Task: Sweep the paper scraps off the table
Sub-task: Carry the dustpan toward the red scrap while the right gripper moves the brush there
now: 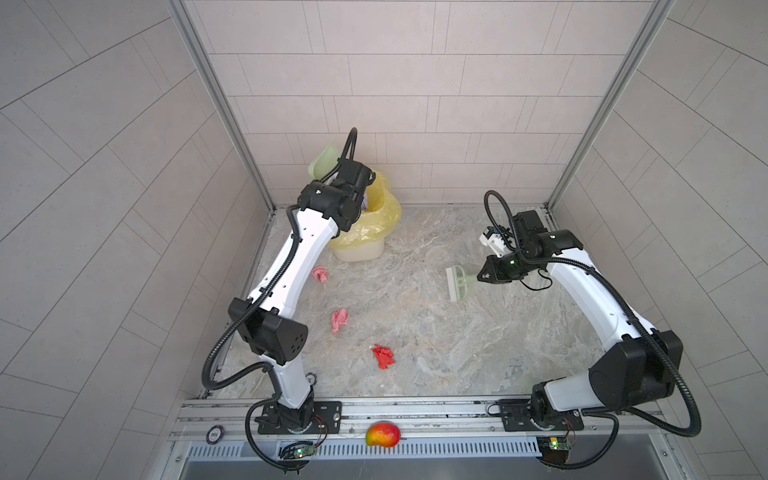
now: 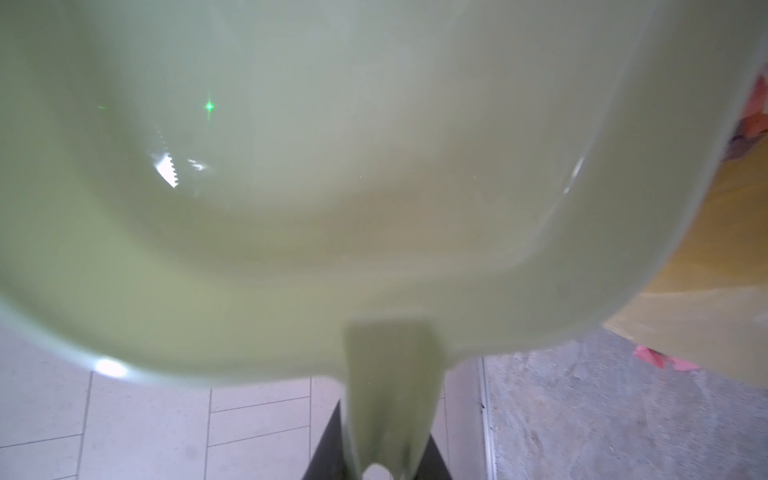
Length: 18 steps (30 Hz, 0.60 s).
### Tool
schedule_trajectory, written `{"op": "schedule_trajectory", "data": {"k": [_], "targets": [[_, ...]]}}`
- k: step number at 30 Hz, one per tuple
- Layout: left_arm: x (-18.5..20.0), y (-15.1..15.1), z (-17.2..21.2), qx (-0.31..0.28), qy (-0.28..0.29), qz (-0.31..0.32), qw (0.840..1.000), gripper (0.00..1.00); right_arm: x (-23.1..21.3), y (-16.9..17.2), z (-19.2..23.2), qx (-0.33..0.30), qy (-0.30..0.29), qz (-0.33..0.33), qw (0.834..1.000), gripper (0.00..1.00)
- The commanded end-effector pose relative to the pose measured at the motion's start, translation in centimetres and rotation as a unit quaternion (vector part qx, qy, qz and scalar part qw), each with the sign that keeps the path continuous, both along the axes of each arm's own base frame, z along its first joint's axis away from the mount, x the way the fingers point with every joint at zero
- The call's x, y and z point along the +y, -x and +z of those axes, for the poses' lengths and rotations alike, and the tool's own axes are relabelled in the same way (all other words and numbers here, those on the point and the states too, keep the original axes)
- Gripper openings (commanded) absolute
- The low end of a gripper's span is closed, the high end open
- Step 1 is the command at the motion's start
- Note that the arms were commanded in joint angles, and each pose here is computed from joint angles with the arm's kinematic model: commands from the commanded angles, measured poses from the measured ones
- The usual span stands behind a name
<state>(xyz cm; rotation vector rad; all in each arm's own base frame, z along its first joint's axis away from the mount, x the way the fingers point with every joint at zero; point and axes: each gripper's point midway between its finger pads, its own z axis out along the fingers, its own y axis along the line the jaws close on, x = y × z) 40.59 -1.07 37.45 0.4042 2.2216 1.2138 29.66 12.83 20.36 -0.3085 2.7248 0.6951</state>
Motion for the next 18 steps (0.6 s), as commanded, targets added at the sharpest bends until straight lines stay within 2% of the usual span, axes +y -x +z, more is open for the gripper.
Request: {"op": "schedule_trajectory", "data": {"k": [1, 5, 10, 14, 18], "targets": [[-0.7, 2.3, -0.5, -0.018, 0.098, -0.005, 0.995, 0.00, 1.7, 1.4, 1.1, -0.009, -0.008, 0.032, 0.999, 0.00], [-1.6, 4.3, -2.1, -0.022, 0.174, -0.018, 0.984, 0.00, 4.9, 3.3, 1.0, -0.001, -0.021, 0.086, 0.996, 0.00], [-2.6, 7.2, -4.5, -0.027, 0.265, -0.027, 0.964, 0.00, 10.9, 6.7, 1.1, 0.011, -0.049, 0.178, 0.983, 0.00], [-3.2, 9.0, -7.0, -0.016, 0.311, -0.026, 0.950, 0.00, 15.5, 9.8, 1.5, 0.020, -0.071, 0.245, 0.967, 0.00], [-3.5, 10.0, -8.5, -0.007, 0.332, -0.026, 0.943, 0.00, 18.7, 12.7, 1.0, 0.034, -0.063, 0.308, 0.949, 0.00]]}}
